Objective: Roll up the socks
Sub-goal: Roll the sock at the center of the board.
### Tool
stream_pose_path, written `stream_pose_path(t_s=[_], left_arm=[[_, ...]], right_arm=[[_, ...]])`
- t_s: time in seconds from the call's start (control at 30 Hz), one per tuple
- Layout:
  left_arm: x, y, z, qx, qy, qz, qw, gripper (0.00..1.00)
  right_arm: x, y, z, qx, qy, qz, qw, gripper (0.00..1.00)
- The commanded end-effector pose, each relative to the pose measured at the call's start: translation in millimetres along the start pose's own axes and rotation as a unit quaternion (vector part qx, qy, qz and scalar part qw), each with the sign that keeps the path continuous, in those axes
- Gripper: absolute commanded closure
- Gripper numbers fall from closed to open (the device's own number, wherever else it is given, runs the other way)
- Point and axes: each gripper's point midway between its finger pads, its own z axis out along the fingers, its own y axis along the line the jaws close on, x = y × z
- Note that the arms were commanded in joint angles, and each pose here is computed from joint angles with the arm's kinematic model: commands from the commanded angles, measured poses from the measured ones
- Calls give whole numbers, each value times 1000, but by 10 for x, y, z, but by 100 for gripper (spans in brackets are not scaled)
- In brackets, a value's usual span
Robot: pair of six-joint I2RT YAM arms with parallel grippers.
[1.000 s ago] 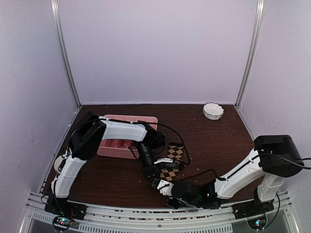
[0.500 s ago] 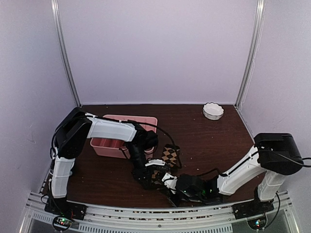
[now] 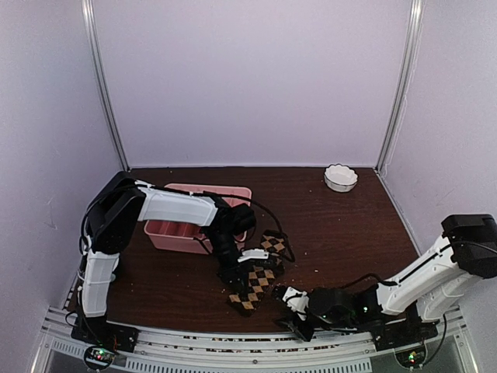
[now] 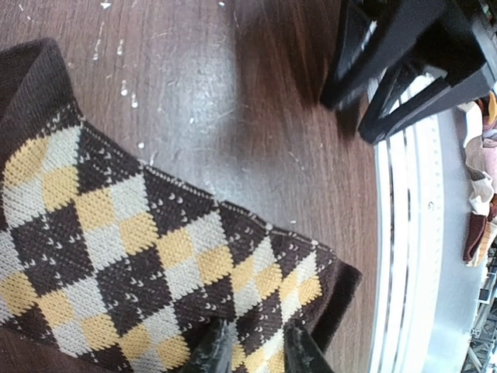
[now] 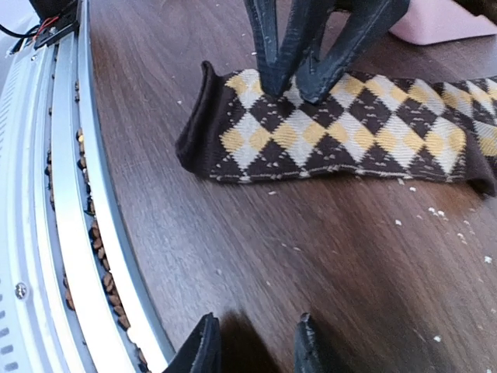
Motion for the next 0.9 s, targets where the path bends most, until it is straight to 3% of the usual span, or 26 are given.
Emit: stream_pose_path(t_s=[0.0,0.07,0.1,0.13,0.23,0.3,0.43,0.53,0.63,0.73,0.8,0.87], left_arm=[[-137,89,12,-3,-21,1,1000,76],[-156,158,53,-11,-19,0,1000,76],[-177,192,67,-14,-19,0,1000,76],[-199,221,88,-15,-19,-1,1000,76],[-342,271,119,-6,-28,1,1000,76],[-428,254,149,13,-38,-5,999,76],[-647,214,128,45,-67,-8,997,76],[-702,229,80,41,-72,-4,997,76],[-719,254,-24,33,-80,-6,996,76],[-754,169,-188,32,-85,6,996,75],[-783,92,-318,26,-90,18,995,73],[-818,50,-459,17,-98,27,995,71]], right_arm=[[-117,-272,-156,83,-26,18,996,66],[-288,-449,-273,134,-68,32,988,60],[-383,-547,-353,158,-91,45,982,24],[-431,-662,-419,187,-105,59,975,2],[-426,-1109,-623,300,-111,118,940,0],[-322,-1269,-658,327,-91,145,929,1],[-255,-995,-365,203,-58,128,969,0],[-265,-841,-257,171,-41,82,981,0],[-260,-940,-282,220,-27,57,973,0],[-254,-1137,-431,265,-46,97,958,0],[-360,-1072,-463,217,-94,136,962,1],[-383,-937,-430,163,-107,121,973,1]])
